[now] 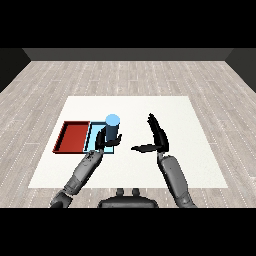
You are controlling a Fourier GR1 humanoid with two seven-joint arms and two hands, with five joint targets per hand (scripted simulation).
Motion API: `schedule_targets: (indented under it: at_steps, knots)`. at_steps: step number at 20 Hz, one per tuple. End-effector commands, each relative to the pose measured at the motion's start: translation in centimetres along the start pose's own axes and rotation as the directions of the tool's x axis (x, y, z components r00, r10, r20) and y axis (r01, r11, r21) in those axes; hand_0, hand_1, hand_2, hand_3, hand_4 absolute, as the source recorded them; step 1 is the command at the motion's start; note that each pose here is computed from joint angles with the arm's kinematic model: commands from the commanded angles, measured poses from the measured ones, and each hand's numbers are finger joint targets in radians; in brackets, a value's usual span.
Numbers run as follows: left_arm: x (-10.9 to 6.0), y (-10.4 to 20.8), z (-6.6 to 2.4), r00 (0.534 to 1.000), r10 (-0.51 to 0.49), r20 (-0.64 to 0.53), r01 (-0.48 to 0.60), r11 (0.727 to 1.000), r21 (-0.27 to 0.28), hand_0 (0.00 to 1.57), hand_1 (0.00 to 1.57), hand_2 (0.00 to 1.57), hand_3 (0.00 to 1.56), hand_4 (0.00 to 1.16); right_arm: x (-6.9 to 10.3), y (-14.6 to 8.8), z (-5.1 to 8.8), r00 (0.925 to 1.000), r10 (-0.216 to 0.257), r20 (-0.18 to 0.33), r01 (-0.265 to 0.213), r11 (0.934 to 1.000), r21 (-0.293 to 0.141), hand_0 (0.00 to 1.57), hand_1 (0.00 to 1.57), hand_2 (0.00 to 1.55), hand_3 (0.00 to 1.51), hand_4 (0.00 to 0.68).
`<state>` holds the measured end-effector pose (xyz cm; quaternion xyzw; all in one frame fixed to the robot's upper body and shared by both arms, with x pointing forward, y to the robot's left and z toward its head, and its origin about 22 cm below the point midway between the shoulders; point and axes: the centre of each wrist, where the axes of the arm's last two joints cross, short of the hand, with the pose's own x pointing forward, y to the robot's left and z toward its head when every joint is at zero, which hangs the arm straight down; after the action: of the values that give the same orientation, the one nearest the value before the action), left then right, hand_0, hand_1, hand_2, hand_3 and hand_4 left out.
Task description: Pick the blue can and put it in the blue box
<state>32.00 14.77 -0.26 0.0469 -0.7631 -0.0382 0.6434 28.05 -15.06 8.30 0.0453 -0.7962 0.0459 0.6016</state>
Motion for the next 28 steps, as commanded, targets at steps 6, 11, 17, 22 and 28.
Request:
schedule_targets:
  at_steps: [6,11,17,22,28]
  knots:
    - [-1.7,6.7,-3.28,0.975,-0.167,-0.147,0.182,0.979,0.096,1.57,1.57,1.57,1.49,1.12,-3.4,-1.1,-0.3,0.9962,-0.08,-0.035,0.077,0.9949,-0.064,0.0,0.0,0.0,0.0,0.0]
    - [-2.7,11.5,-4.56,0.872,-0.335,-0.357,0.393,0.914,0.103,1.57,1.57,1.57,1.48,1.06,-3.5,-3.1,0.7,0.9954,-0.083,-0.048,0.078,0.9931,-0.087,0.0,0.0,0.0,0.0,0.0]
    - [-4.2,9.8,-6.11,0.618,-0.561,-0.55,0.672,0.741,-0.001,0.5,0.5,0.44,0.4,0.92,-5.3,-3.1,1.2,0.9922,-0.091,-0.085,0.079,0.9878,-0.134,0.0,0.0,0.0,0.0,0.0]
    - [-5.7,8.2,-6.28,0.511,-0.6,-0.615,0.688,0.714,-0.126,0.85,0.85,0.79,0.58,0.88,-5.9,-4.8,1.0,0.99,-0.101,-0.099,0.085,0.9843,-0.155,0.0,0.0,0.0,0.0,0.0]
    - [-7.4,6.9,-5.12,0.285,-0.673,-0.683,0.68,0.644,-0.35,1.21,1.21,1.06,0.0,0.83,-6.5,-3.8,0.3,0.9863,-0.095,-0.135,0.07,0.9804,-0.184,0.0,0.0,0.0,0.0,0.0]
